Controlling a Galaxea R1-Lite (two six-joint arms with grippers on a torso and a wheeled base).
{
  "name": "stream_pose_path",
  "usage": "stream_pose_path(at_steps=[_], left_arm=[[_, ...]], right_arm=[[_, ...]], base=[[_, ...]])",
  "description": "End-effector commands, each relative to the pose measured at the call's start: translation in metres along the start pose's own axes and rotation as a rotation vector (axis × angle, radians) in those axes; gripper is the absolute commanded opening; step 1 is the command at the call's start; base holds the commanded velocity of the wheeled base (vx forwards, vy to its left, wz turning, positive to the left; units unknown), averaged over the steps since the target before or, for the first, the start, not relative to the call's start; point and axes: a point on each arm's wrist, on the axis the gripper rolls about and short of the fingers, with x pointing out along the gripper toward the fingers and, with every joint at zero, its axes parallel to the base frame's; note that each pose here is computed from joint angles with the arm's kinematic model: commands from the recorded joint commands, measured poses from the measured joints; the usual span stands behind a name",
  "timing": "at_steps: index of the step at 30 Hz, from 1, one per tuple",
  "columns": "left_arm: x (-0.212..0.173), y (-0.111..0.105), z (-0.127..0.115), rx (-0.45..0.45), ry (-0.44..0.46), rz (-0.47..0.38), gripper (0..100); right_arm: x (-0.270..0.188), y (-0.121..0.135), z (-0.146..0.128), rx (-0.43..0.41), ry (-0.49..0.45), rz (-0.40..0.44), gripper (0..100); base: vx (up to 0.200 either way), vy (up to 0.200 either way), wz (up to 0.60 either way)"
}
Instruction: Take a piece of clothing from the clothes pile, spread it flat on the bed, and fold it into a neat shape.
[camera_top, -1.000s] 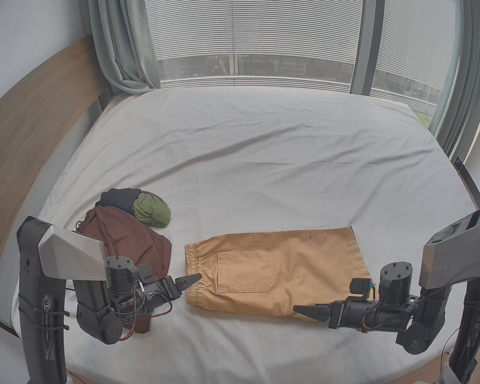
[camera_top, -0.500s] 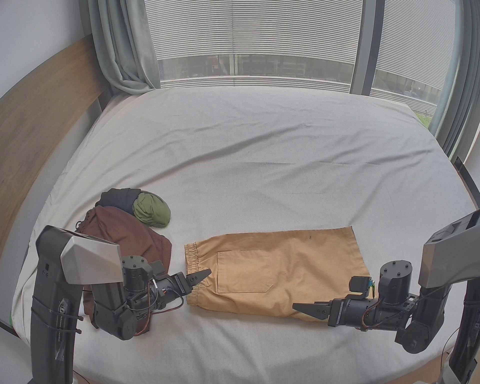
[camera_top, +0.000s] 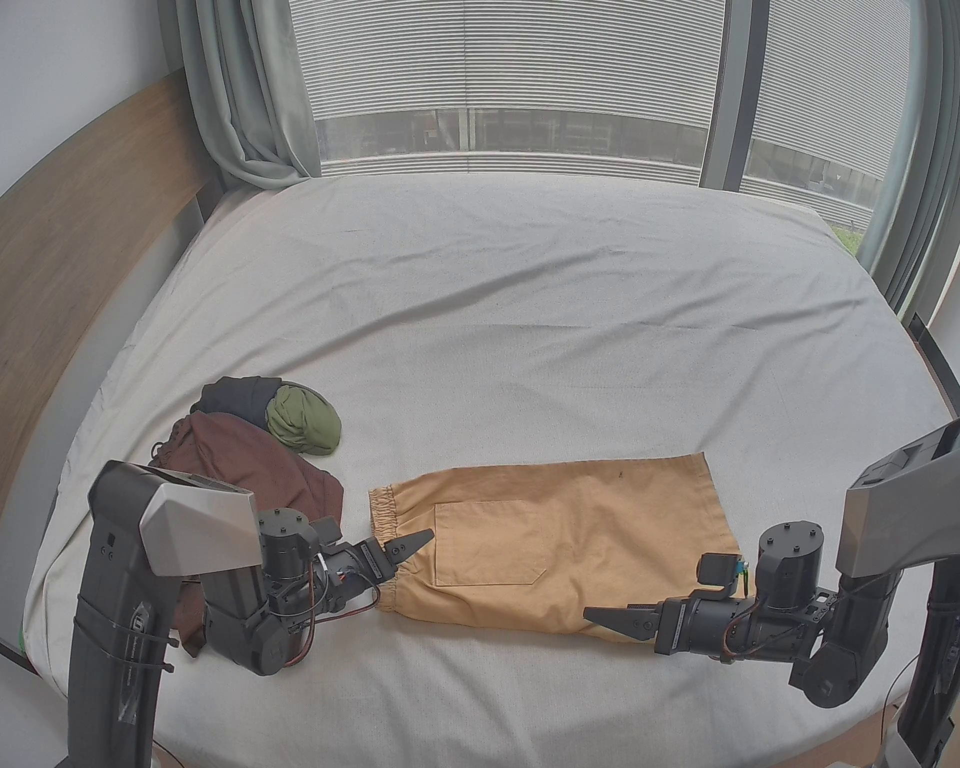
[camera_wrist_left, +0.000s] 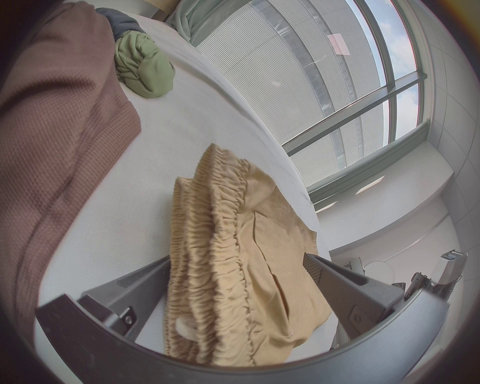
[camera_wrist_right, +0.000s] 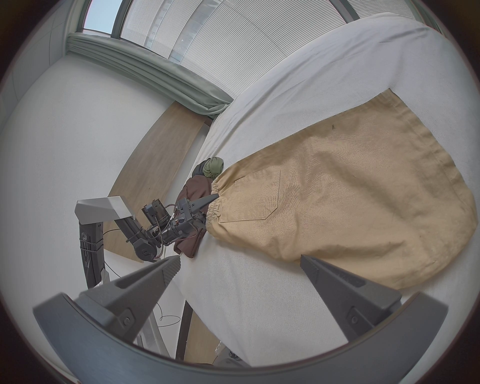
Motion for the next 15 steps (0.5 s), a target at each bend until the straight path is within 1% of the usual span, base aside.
stream_pose_path(at_steps=[1, 6, 7, 13, 15], left_arm=[[0.0048, -0.0015, -0.0026, -0.008, 0.005, -0.012, 100], [0.0050, -0.0019, -0.0030, -0.012, 0.006, -0.013, 100], [0.0048, -0.0015, -0.0026, -0.013, 0.005, -0.012, 0], [0.0028, -0.0032, -0.0019, -0.021, 0.007, -0.012, 0], [-0.0039, -0.0087, 0.0002, -0.058, 0.014, -0.018, 0]], right_arm=[[0.0006, -0.0004, -0.0003, 0.001, 0.002, -0.001, 100], [0.0009, 0.0003, -0.0006, -0.001, 0.002, 0.002, 100], [0.0009, 0.0003, -0.0006, -0.001, 0.003, 0.003, 100], [0.0008, 0.0000, -0.0011, 0.000, 0.005, 0.001, 100], [0.0016, -0.0007, -0.0016, 0.001, 0.007, -0.001, 100]], base=[[0.000, 0.000, 0.00], [0.000, 0.000, 0.00], [0.000, 0.000, 0.00], [0.000, 0.000, 0.00], [0.000, 0.000, 0.00]])
